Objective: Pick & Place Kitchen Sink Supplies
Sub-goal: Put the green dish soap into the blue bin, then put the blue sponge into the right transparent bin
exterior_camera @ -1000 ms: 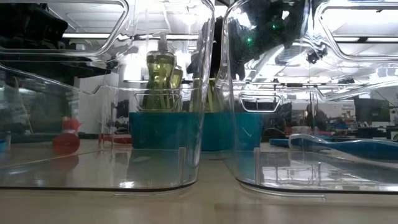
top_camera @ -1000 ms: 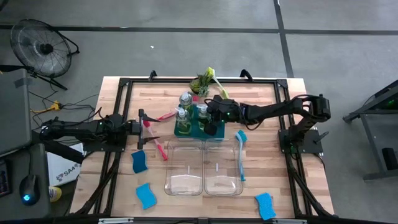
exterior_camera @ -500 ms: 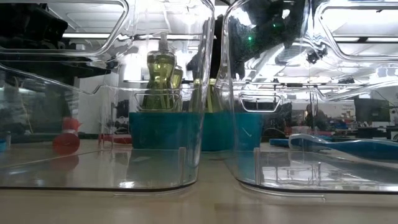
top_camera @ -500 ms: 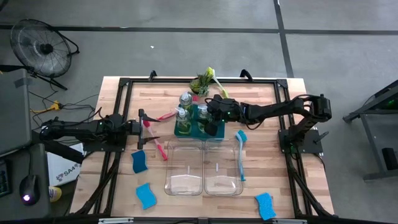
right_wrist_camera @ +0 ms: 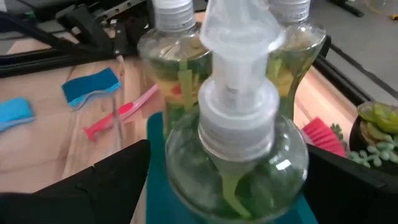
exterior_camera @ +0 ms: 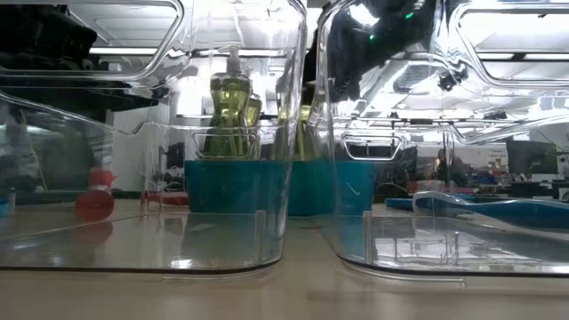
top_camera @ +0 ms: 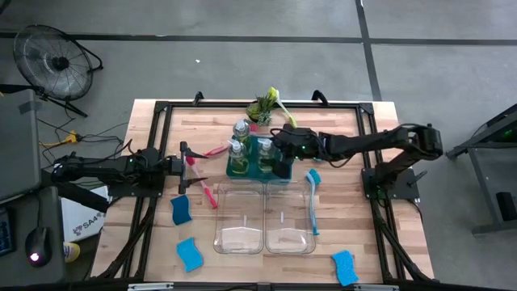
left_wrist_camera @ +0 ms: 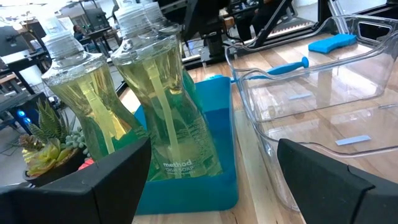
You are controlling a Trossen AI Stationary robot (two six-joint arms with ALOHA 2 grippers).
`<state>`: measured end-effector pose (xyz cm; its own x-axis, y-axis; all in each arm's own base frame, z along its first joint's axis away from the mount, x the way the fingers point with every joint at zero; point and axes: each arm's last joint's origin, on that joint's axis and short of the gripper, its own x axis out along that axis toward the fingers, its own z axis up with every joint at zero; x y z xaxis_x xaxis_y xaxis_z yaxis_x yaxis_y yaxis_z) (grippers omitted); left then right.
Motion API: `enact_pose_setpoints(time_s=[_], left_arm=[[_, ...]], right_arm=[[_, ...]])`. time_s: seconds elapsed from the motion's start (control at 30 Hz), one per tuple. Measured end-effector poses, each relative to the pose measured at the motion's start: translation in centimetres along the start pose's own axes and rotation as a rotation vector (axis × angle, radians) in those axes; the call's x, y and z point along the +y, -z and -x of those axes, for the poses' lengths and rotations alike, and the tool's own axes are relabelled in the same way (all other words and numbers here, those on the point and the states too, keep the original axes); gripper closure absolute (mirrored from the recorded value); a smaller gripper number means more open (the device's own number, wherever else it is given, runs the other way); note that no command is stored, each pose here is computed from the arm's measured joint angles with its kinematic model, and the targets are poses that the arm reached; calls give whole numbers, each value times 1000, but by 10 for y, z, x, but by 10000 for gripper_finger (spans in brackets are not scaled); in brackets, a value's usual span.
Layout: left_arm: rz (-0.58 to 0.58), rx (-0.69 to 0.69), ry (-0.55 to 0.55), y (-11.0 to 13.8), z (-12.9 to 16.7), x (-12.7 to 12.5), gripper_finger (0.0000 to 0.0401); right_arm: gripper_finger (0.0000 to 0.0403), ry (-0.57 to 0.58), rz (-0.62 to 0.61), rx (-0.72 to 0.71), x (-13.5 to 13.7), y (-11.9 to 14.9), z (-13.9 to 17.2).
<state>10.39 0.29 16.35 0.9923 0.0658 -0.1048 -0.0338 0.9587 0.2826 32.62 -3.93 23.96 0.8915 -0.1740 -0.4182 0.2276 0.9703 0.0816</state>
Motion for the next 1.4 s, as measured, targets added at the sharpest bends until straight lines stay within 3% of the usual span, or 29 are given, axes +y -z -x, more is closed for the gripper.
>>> enact_pose_setpoints(time_s=[0.23,0.47,0.87,1.13,1.4], left_arm=[[0,0,0,0,0,0,57],[0,0,0,0,0,0,57],[0,0,0,0,0,0,57],[0,0,0,0,0,0,57],[0,0,0,0,0,0,57]], right_arm=[[33,23,10,94,7,-2,29],[33,36,-63,194,10,1,66],[34,43,-319,219,10,59,124],[34,215,-452,152,-2,79,140],[34,391,-610,194,-24,85,142]])
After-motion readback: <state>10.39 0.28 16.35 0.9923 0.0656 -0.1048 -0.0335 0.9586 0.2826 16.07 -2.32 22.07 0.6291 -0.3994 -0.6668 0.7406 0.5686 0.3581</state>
